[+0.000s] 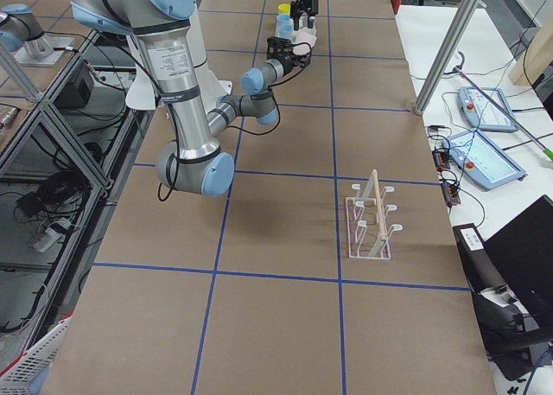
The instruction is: Transfer IKEA cup to right arm and place on rack
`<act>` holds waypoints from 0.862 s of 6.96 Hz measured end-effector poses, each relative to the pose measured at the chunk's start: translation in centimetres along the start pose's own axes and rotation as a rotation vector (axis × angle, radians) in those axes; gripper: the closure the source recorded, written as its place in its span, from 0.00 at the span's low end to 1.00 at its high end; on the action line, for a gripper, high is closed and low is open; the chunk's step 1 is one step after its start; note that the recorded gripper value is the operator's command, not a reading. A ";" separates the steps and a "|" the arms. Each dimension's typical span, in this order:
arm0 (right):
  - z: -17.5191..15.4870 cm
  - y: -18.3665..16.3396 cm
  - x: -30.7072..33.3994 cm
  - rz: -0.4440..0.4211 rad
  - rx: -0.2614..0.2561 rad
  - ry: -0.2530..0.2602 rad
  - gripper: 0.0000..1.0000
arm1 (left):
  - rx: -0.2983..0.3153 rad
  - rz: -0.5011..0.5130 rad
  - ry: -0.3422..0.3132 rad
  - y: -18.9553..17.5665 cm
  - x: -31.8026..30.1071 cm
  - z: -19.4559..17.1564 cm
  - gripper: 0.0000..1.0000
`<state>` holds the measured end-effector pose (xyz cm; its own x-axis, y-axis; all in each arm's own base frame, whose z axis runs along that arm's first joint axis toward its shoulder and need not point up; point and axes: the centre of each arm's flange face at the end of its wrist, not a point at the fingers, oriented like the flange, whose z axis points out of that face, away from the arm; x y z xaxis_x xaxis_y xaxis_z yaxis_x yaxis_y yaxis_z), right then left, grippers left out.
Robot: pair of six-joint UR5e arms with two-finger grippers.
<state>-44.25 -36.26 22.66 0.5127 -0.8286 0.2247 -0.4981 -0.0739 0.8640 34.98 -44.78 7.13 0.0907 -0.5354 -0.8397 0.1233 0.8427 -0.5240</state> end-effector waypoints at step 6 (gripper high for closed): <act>-3.9 -5.0 11.0 -0.163 -0.655 0.240 0.66 | 0.209 0.386 -0.308 -16.1 -11.9 -5.5 0.00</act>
<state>-33.36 -42.87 22.54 0.7220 -0.6850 0.0979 0.0816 0.2248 0.9710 26.53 -51.64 24.81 0.4504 -0.2066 -0.8686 0.2147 0.9694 -0.1193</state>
